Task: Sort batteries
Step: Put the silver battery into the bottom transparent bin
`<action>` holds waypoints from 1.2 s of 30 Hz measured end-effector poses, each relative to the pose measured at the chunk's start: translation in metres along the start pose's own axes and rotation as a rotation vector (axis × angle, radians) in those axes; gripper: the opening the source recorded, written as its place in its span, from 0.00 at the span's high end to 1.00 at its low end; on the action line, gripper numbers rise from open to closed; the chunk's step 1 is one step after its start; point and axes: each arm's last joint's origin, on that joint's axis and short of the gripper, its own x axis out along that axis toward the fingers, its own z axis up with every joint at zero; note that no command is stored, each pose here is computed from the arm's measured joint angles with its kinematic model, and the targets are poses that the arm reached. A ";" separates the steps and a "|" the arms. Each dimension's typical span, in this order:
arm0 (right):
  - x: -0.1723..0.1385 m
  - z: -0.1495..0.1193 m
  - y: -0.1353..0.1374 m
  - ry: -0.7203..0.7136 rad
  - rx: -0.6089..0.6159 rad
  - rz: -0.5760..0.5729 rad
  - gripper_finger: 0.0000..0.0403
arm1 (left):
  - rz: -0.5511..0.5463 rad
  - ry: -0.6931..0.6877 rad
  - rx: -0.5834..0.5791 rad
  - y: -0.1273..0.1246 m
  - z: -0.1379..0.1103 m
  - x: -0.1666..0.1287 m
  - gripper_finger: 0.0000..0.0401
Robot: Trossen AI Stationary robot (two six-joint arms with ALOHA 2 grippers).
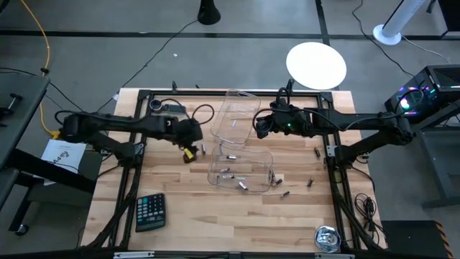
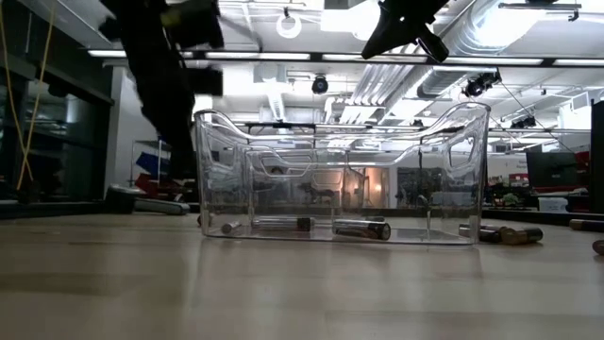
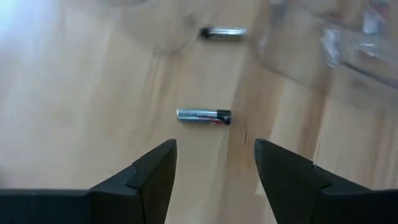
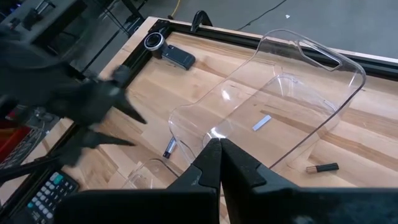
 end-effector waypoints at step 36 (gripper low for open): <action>0.000 -0.002 -0.003 0.016 -0.044 -0.040 1.00 | 0.045 0.239 -0.756 0.014 -0.005 0.087 0.93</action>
